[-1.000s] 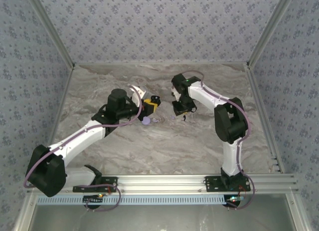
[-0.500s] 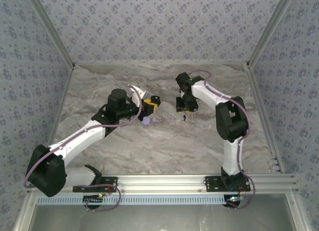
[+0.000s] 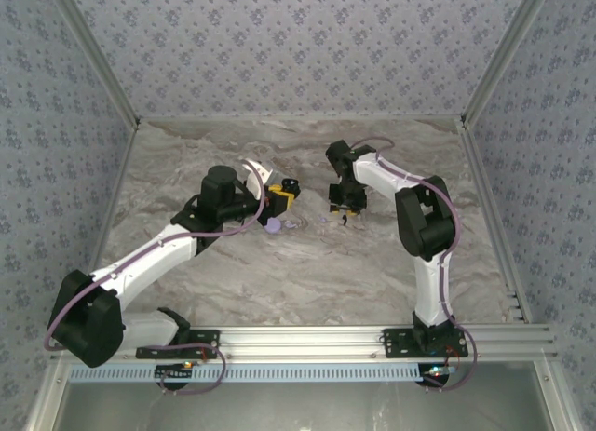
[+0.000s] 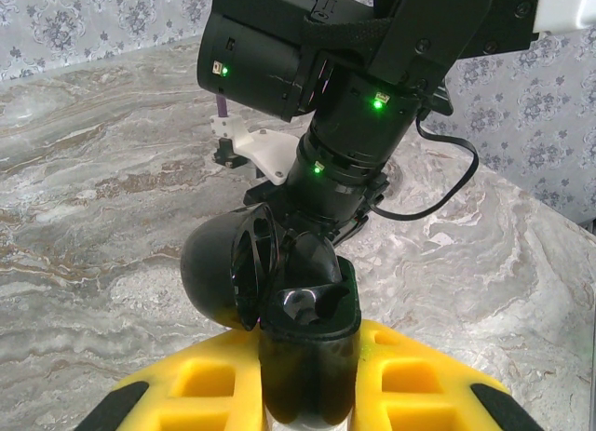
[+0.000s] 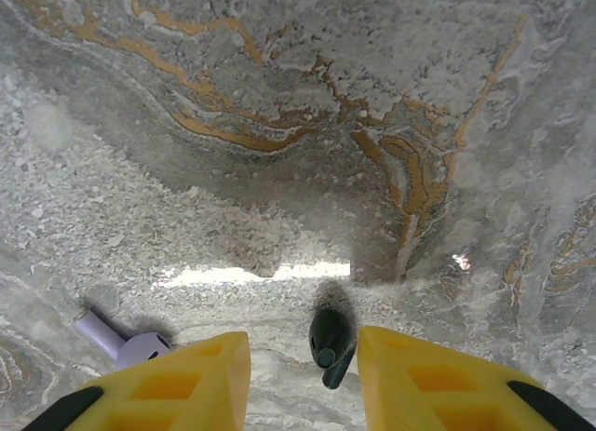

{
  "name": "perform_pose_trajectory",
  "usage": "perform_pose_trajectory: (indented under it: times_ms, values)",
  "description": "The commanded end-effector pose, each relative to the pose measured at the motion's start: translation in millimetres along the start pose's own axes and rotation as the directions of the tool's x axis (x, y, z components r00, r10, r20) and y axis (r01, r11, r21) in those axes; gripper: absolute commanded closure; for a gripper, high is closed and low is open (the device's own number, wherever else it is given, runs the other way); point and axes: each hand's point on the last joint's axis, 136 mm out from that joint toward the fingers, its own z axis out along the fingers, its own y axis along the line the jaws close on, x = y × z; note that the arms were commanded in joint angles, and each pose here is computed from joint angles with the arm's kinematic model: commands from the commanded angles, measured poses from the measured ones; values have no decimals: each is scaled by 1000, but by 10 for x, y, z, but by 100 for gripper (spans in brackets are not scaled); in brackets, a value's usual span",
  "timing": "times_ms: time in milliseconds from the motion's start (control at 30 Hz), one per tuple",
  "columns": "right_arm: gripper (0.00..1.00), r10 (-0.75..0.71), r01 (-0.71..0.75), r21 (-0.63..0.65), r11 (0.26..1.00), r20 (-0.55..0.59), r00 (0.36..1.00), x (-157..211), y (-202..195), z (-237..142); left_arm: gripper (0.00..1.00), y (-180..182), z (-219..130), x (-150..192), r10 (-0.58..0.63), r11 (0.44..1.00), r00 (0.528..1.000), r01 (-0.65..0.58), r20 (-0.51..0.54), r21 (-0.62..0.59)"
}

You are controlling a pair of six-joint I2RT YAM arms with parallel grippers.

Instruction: Insert the wireless bluetooth earbuds into the charging case

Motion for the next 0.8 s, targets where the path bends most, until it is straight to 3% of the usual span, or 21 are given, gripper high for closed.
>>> perform_pose_trajectory:
  times_ms: [0, 767]
  values:
    - [61, 24, -22, 53, 998, -20, 1000, 48, -61, 45, 83, -89, -33, -212, 44, 999, 998, -46, 51, 24]
    - [67, 28, -22, 101, 995, -57, 998, 104, -106, 238, 82, -85, -21, -200, 41, 999, 998, -42, 49, 26]
